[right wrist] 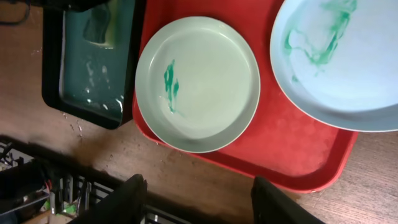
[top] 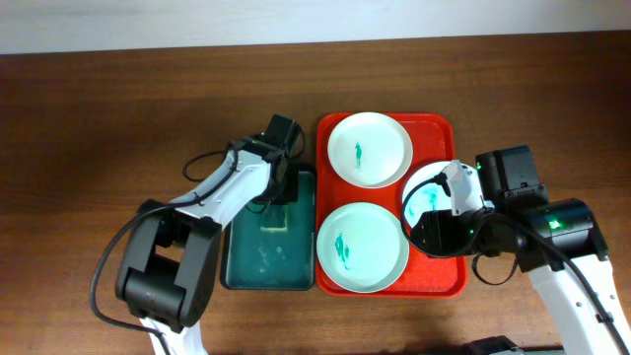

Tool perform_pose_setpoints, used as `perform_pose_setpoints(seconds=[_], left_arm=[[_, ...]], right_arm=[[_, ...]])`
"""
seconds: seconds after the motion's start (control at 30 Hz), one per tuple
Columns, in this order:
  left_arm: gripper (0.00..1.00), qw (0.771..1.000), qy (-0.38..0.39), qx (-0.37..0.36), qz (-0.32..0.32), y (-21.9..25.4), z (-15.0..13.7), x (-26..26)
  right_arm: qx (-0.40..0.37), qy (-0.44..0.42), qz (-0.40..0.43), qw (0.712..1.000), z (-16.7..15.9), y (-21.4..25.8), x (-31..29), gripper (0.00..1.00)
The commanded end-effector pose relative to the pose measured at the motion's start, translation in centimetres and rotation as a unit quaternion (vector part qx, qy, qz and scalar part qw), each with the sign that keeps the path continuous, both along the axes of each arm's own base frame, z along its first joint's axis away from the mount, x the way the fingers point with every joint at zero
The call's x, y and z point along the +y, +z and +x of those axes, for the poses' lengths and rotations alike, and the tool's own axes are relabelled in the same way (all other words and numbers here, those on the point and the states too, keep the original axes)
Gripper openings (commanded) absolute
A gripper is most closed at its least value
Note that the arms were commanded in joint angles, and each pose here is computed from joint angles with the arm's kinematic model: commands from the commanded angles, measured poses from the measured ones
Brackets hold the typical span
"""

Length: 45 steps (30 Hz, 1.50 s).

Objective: Clean dirty plates on tray and stack at the side

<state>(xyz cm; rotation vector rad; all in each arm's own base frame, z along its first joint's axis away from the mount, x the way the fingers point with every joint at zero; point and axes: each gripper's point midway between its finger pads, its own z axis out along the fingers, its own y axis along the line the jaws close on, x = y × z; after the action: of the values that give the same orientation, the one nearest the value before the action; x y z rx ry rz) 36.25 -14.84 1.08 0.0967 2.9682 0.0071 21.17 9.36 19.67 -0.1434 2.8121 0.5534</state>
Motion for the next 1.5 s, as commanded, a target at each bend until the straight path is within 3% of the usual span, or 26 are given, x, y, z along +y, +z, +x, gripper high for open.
perform_pose_setpoints(seconds=[0.0, 0.03, 0.07, 0.1, 0.13, 0.2, 0.23, 0.43, 0.53, 0.6, 0.73, 0.87, 1.03, 1.2, 1.33, 1.47], left_arm=[[0.0, 1.0, 0.002, 0.022, 0.021, 0.2, -0.7, 0.9], [0.0, 0.999, 0.003, 0.031, 0.014, 1.4, -0.6, 0.7], [0.17, 0.999, 0.002, 0.037, 0.011, 2.1, -0.6, 0.6], [0.48, 0.999, 0.002, 0.046, 0.01, 3.1, -0.7, 0.4], [0.65, 0.998, 0.002, 0.058, 0.013, 4.0, -1.1, 0.5], [0.7, 0.997, 0.002, 0.081, 0.021, 4.6, -2.0, 0.8], [0.71, 0.995, 0.001, 0.098, 0.028, 4.6, -2.9, 1.1], [0.54, 0.99, 0.002, 0.127, 0.055, 1.4, -5.3, 2.7], [0.34, 0.99, 0.002, 0.134, 0.049, -1.0, -6.5, 2.9], [0.0, 0.991, 0.002, 0.125, 0.04, -1.2, -6.2, 2.5], [0.0, 0.992, 0.001, 0.129, 0.017, 1.5, -5.1, 1.2], [0.0, 0.992, 0.0, 0.125, 0.015, 5.9, -3.9, 0.7], [0.0, 0.995, -0.002, 0.103, 0.005, 9.9, -2.5, 0.0], [0.0, 0.993, -0.035, 0.111, -0.035, 10.6, -2.8, -1.5], [0.0, 0.993, -0.036, 0.109, -0.038, 10.6, -2.7, -1.6], [0.0, 0.992, -0.054, 0.097, -0.061, 10.7, -2.6, -3.6]], right_arm=[[-0.013, -0.003, -0.003, 1.0, 0.2, 0.7, -0.1, 0.56], [-0.006, -0.023, -0.007, 1.0, 0.2, 0.5, -0.4, 0.51], [0.002, -0.058, -0.019, 0.998, 0.4, 0.3, -1.1, 0.51], [0.014, -0.12, -0.044, 0.992, 0.5, -0.1, -2.6, 0.51], [0.022, -0.177, -0.066, 0.982, 0.7, -0.3, -4.1, 0.51], [0.024, -0.19, -0.051, 0.98, 0.9, -0.2, -5.1, 0.56], [0.021, -0.133, -0.026, 0.991, 0.7, -0.1, -4.5, 0.59], [0.108, -0.096, -0.015, 0.989, -2.2, -4.5, -4.1, 0.59], [0.11, -0.096, -0.013, 0.989, -2.1, -8.2, -4.0, 0.59], [0.093, -0.086, -0.004, 0.992, -1.3, -8.8, -3.7, 0.59], [0.122, -0.064, 0.018, 0.99, -0.5, -10.4, -2.8, 0.59], [0.172, -0.06, 0.029, 0.983, 0.6, -13.6, -2.2, 0.5], [0.145, -0.062, -0.013, 0.987, 2.9, -17.3, -0.8, 0.46], [0.116, -0.115, -0.108, 0.981, 4.5, -19.5, -2.0, 0.29], [0.125, -0.141, -0.105, 0.976, 4.5, -19.7, -2.1, 0.04], [0.142, -0.188, -0.089, 0.968, 4.4, -19.7, -1.8, 0.04]])
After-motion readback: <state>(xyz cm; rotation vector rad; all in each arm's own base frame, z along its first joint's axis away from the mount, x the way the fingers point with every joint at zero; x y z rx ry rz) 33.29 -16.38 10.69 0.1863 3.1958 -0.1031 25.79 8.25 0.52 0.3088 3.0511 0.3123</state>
